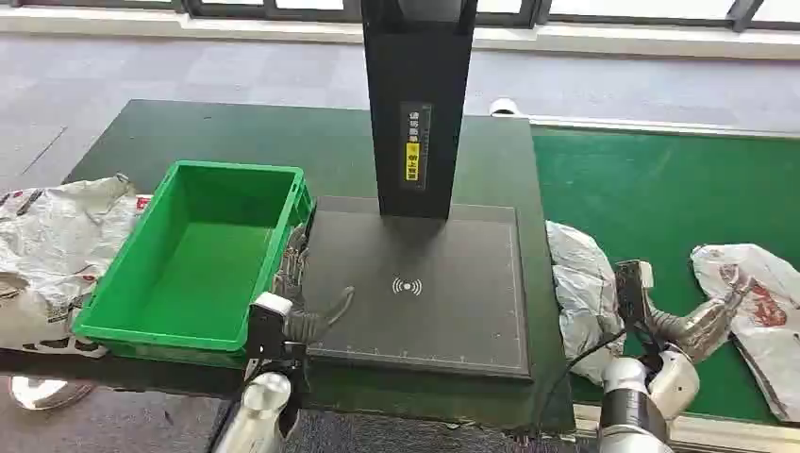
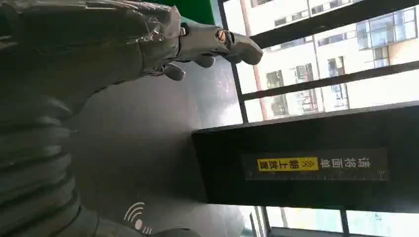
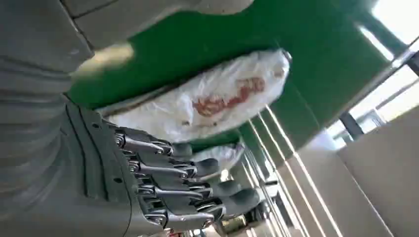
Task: Moved the parcel from conveyor to table for the left to box.
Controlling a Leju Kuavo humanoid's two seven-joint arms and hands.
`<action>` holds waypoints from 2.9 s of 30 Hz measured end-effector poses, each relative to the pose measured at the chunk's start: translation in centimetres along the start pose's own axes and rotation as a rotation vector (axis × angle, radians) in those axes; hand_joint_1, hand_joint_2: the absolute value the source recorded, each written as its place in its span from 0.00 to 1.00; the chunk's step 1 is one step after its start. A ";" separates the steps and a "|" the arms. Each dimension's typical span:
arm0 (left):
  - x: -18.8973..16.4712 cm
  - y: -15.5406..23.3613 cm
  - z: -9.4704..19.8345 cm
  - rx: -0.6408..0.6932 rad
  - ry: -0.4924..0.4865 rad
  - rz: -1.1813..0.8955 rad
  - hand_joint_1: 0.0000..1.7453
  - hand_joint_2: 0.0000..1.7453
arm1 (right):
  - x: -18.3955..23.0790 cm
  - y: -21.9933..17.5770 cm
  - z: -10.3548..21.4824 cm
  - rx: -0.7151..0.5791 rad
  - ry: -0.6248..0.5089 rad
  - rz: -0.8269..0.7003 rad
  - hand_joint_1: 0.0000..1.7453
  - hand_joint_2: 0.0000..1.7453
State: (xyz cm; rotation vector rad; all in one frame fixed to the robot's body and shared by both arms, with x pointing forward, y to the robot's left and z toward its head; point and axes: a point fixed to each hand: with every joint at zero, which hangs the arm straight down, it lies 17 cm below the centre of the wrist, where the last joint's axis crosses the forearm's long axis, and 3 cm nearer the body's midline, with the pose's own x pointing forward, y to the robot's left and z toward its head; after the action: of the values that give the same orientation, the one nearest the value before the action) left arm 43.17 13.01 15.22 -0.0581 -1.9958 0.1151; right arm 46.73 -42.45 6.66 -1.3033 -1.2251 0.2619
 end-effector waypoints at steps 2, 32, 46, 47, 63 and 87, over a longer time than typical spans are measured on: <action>0.0 0.4 -0.1 0.021 0.001 -0.004 0.00 1.00 | -0.3 2.5 0.0 0.084 0.046 -0.009 0.00 1.00; 0.8 0.0 -0.2 -0.006 -0.023 -0.003 0.00 1.00 | -1.5 13.8 6.4 0.646 0.128 0.033 0.07 1.00; 0.8 -0.1 -0.2 -0.009 -0.022 -0.003 0.00 1.00 | -1.4 14.5 7.3 0.693 0.102 0.041 1.00 1.00; 0.8 -0.1 -0.2 -0.010 -0.022 -0.003 0.00 1.00 | -1.3 14.5 7.3 0.693 0.099 0.037 1.00 1.00; 0.9 0.0 -0.2 -0.006 -0.029 -0.017 0.00 1.00 | 2.9 9.1 4.3 0.329 -0.077 -0.179 1.00 1.00; 0.8 0.7 -0.3 0.023 -0.023 -0.016 0.00 1.00 | 18.3 -20.2 8.8 -0.524 -0.626 -0.497 1.00 1.00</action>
State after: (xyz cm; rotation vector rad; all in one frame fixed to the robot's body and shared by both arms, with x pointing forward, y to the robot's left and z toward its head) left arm 43.11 13.81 15.98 -0.0259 -2.0175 0.1286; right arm 37.96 -30.43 31.11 -1.3382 -2.2153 -0.0282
